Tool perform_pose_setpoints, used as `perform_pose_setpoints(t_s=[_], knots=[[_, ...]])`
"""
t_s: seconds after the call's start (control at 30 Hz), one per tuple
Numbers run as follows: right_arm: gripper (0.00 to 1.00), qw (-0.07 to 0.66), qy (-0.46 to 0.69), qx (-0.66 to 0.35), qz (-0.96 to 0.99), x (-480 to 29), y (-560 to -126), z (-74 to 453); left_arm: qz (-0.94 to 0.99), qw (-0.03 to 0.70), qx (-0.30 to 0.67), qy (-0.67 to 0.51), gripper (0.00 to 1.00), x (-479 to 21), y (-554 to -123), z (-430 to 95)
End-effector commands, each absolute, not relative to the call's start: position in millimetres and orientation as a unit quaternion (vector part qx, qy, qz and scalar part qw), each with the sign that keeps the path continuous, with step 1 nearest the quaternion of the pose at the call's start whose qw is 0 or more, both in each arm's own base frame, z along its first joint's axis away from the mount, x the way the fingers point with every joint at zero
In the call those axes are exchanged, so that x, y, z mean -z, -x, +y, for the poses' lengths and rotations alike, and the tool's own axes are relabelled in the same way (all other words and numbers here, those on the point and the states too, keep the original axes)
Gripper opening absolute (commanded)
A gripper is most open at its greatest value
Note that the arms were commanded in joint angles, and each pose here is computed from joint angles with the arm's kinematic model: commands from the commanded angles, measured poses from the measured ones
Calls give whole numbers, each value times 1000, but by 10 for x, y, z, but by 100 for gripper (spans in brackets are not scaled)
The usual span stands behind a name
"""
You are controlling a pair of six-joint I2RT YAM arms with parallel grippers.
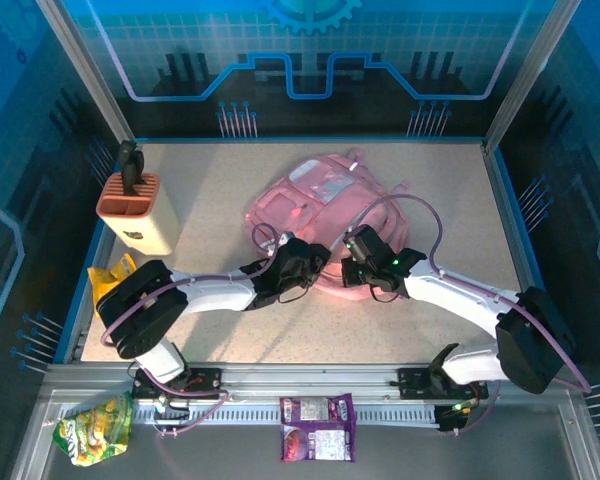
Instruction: Pack books, pencil case, and school supplies into a backpack
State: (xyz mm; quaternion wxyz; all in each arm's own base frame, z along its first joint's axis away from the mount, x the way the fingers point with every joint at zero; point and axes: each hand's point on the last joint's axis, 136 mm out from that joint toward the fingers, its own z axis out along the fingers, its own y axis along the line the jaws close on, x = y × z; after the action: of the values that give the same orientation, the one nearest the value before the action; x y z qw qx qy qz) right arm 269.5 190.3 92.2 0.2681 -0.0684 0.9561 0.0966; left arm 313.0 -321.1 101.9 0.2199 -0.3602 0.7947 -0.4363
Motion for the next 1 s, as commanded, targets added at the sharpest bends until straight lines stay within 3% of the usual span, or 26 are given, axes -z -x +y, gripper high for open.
perform_pose_setpoints(t_s=[0.0, 0.1, 0.47, 0.6, 0.73, 0.97], knots=[[0, 288, 49, -71, 954, -1085, -2789, 1701, 811, 252, 392, 355, 9, -998, -3172, -2985], [0, 289, 25, -62, 955, -1116, -2836, 1547, 823, 263, 381, 329, 0, -1045, -3196, -2893], [0, 330, -13, -56, 942, -1330, -3344, 1296, 864, 270, 337, 259, 0, -1172, -3133, -2416], [0, 327, -13, -49, 944, -1348, -3435, 1234, 890, 238, 329, 208, 0, -1188, -3187, -2247], [0, 313, 7, -47, 949, -1258, -3271, 1259, 909, 255, 268, 191, 0, -1216, -3310, -1925], [0, 268, 64, -61, 959, -965, -2713, 1594, 900, 268, 270, 214, 0, -1285, -3726, -1544]])
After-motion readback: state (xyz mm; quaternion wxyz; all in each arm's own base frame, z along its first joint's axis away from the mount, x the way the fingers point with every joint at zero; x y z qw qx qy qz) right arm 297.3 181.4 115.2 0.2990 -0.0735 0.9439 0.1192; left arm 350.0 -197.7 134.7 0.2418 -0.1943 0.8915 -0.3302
